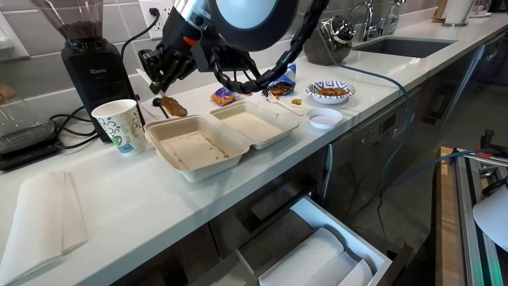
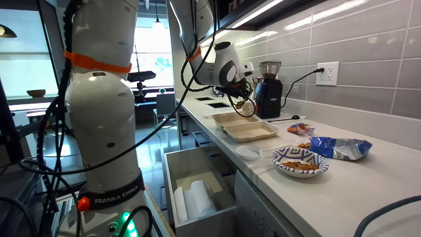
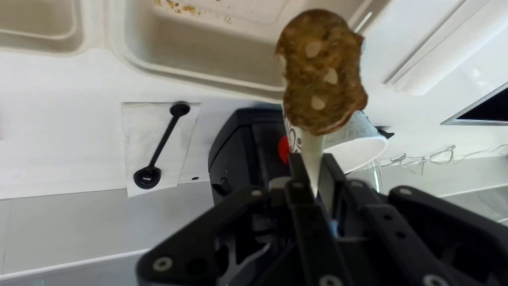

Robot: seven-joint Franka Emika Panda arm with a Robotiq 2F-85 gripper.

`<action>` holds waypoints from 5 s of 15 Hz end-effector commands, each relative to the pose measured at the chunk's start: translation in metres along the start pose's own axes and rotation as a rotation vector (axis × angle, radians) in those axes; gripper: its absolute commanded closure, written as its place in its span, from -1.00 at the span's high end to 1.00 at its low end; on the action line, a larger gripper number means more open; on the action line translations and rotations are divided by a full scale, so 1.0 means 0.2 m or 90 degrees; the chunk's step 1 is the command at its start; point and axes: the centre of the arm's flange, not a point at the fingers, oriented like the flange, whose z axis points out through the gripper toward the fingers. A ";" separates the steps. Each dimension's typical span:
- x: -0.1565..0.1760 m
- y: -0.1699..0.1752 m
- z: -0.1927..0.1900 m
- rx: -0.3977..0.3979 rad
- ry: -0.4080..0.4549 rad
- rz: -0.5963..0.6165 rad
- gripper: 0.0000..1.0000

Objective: Place the cookie on the white spoon in the food pack.

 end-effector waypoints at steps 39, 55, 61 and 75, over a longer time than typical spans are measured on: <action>0.01 -0.04 -0.16 0.003 0.158 -0.142 -0.93; 0.09 -0.02 -0.11 -0.027 0.053 -0.102 -0.93; 0.17 0.06 -0.12 -0.049 0.006 -0.070 -0.93; 0.31 0.19 -0.12 -0.191 -0.112 0.048 -0.93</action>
